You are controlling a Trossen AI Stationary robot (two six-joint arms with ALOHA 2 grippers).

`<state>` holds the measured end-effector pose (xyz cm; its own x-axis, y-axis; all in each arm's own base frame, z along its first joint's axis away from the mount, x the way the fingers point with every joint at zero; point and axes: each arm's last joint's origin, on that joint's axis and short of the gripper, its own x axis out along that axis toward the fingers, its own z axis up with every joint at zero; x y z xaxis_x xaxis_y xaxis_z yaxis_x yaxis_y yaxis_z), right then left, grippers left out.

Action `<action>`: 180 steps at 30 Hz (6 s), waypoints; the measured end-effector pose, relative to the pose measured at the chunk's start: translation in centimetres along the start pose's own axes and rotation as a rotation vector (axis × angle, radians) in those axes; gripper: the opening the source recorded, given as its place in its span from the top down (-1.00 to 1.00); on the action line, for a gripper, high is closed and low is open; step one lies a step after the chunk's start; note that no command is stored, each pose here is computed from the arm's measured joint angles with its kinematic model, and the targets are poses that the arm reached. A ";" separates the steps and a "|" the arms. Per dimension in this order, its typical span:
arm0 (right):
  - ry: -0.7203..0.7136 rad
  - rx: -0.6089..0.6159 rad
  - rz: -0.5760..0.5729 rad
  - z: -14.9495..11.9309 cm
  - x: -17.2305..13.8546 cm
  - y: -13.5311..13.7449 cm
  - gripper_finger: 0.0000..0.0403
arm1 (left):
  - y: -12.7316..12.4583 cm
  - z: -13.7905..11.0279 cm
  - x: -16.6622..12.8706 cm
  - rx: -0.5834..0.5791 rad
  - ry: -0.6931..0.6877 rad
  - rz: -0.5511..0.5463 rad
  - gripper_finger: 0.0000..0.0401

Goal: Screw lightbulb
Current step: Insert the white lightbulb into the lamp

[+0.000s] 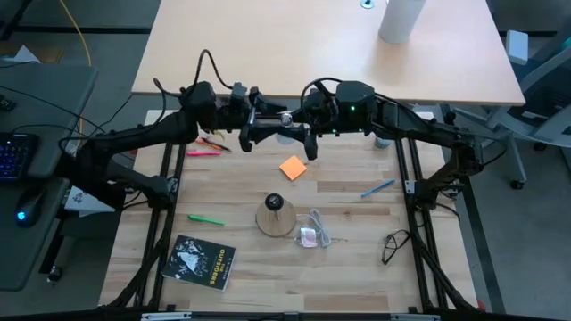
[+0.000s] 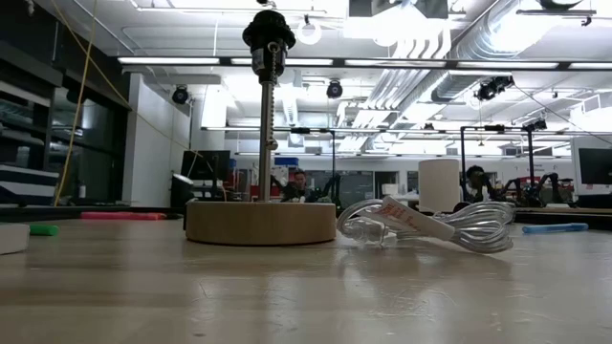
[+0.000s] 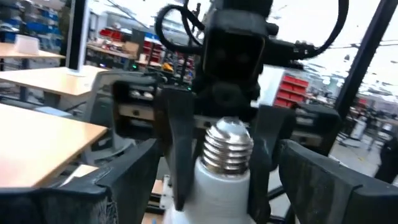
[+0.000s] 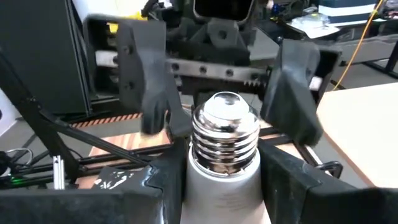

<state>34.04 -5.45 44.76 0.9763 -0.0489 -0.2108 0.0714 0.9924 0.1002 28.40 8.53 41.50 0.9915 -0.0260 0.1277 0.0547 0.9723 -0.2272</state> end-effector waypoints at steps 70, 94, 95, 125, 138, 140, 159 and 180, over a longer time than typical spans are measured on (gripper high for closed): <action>0.055 -0.025 -0.107 0.7 -1.2 0.2 -0.30 | -0.7 -0.3 1.0 0.234 -0.058 0.098 0.48; -0.431 -0.130 -0.151 5.3 -1.9 1.0 -0.31 | -1.4 5.4 -5.0 -0.238 -0.718 0.135 0.48; -0.461 -0.133 -0.146 5.5 -2.0 1.2 -0.31 | -1.5 5.4 -5.0 -0.235 -0.737 0.150 0.48; -0.548 0.497 -0.061 5.9 -2.3 -0.3 -0.88 | -1.9 6.4 -4.6 -0.231 -0.917 0.080 0.48; -0.550 0.853 0.046 5.6 -1.5 0.1 -0.97 | -1.5 6.6 -1.5 -0.165 -0.895 0.049 0.48; -0.548 0.869 0.048 5.5 -1.4 0.1 -0.97 | -1.4 6.9 -0.9 -0.160 -0.892 0.035 0.48; -0.593 0.866 0.123 6.0 -1.5 0.2 -0.97 | -0.6 6.6 0.9 -0.205 -0.813 -0.061 0.48; -0.541 0.881 0.101 5.6 -1.2 0.3 -0.97 | -0.4 6.3 1.3 -0.201 -0.758 -0.025 0.48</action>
<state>34.00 -5.74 50.47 0.9315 -0.2308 0.2810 -0.1042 0.5710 0.8143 28.89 9.57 47.78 0.6424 0.1889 0.7427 0.1679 0.9109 -0.3769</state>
